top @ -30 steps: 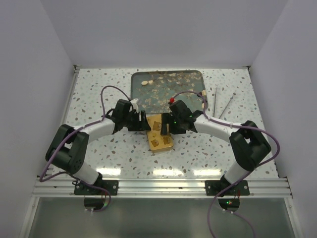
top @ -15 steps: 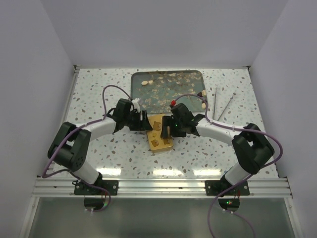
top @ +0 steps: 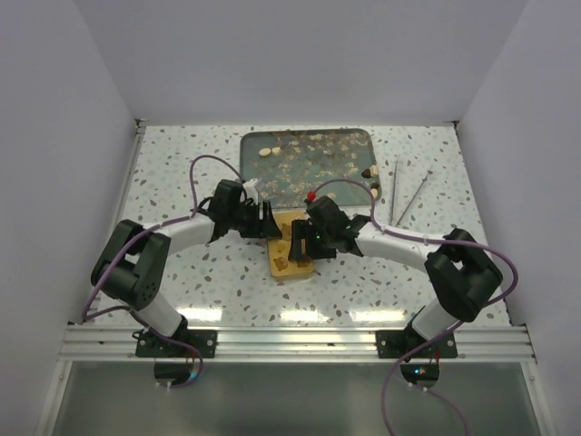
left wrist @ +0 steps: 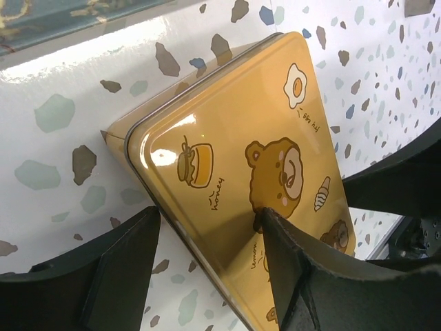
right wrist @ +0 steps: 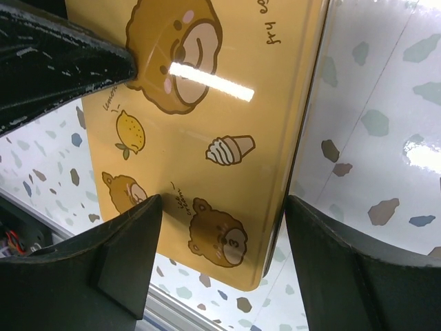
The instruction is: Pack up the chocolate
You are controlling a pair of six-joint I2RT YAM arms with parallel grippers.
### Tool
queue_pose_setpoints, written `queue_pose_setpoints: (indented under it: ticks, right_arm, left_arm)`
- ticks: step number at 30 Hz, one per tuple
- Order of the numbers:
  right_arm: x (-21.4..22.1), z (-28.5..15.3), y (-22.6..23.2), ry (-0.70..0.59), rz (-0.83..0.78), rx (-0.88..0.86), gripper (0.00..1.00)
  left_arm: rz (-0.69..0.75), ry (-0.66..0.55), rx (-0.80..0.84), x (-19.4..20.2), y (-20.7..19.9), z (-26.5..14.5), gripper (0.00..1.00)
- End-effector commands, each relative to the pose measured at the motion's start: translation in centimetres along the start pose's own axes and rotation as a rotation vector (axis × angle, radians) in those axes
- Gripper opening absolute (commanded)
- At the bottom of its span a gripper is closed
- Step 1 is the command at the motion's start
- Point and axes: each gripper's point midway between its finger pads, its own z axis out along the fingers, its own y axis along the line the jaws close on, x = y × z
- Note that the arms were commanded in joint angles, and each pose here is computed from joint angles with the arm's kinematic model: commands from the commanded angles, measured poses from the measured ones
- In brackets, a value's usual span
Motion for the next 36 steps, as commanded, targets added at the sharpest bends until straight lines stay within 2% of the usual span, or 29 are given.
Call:
queue_pose_setpoints:
  ticks: [1, 8, 12, 15, 20, 28, 31, 36]
  right_arm:
    - [0.9, -0.6, 0.5, 0.011, 0.001, -0.017, 0.74]
    - [1.0, -0.7, 1.3, 0.01, 0.002, -0.042, 0.74]
    - [-0.1, -1.8, 1.3, -0.023, -0.01, -0.02, 0.75]
    - [-1.2, -3.0, 1.0, -0.05, -0.046, 0.013, 0.75]
    - [-3.9, -6.0, -1.5, -0.126, -0.033, 0.058, 0.78]
    - [-9.0, -11.7, -9.2, -0.247, 0.022, 0.208, 0.82]
    - [-11.0, -15.1, -11.0, -0.326, 0.059, 0.242, 0.83]
    - [-13.9, -21.7, -13.7, -0.49, 0.097, 0.33, 0.85]
  left_arm:
    - [0.055, -0.069, 0.087, -2.6, -2.1, 0.2, 0.66]
    - [0.083, -0.084, 0.134, -3.1, -3.5, 0.2, 0.66]
    - [0.107, -0.096, 0.067, -3.3, -2.6, -0.8, 0.69]
    - [0.07, -0.12, 0.023, -3.5, -0.8, -2.3, 0.71]
    - [0.002, -0.248, -0.103, -6.5, 3.6, -8.2, 0.72]
    - [-0.044, -0.441, -0.353, -11.7, 9.4, -19.2, 0.83]
    - [-0.033, -0.452, -0.459, -12.3, 9.6, -22.2, 0.85]
    - [0.023, -0.568, -0.509, -14.1, 7.4, -26.2, 0.9]
